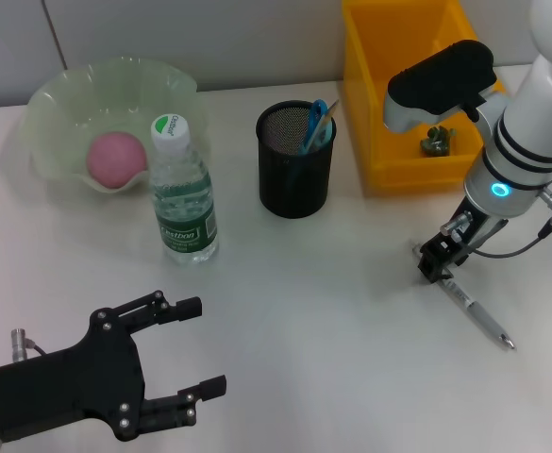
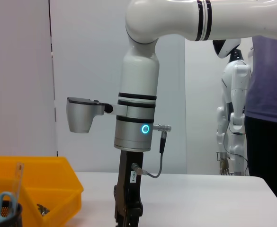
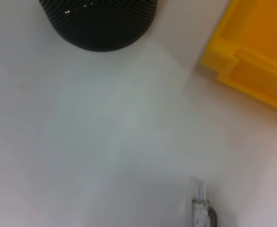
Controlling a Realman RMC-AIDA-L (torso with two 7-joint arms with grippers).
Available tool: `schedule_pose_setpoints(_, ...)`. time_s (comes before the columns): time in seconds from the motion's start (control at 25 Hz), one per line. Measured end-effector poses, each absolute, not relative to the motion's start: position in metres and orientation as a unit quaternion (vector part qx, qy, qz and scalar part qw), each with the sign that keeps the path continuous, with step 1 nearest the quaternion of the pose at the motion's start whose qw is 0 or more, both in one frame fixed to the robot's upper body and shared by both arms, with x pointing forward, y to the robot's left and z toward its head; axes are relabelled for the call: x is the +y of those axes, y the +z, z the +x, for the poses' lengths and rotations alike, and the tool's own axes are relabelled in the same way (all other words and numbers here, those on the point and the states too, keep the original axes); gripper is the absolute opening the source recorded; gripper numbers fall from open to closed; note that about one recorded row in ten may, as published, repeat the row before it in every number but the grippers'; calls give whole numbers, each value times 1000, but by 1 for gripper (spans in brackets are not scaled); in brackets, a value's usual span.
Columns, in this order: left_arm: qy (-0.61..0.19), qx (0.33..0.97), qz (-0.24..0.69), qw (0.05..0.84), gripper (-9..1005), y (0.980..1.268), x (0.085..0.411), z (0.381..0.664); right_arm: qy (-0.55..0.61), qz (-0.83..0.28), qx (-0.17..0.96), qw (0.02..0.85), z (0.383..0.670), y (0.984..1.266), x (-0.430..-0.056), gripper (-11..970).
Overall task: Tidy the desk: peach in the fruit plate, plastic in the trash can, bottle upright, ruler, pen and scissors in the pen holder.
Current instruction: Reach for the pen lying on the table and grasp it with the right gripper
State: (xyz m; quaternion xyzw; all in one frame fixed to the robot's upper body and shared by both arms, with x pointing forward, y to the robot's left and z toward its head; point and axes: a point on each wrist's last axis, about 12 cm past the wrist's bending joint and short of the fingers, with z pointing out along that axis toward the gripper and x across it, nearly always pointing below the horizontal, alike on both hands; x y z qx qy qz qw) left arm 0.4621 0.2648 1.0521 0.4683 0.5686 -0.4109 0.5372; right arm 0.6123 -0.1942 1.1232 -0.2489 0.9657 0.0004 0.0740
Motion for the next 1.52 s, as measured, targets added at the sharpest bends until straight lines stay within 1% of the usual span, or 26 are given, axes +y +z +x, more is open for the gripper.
schedule_pose_setpoints(1.52, -412, 569, 467, 537, 797, 1052, 265, 461, 1, -244, 967, 78, 613, 1120, -195, 409)
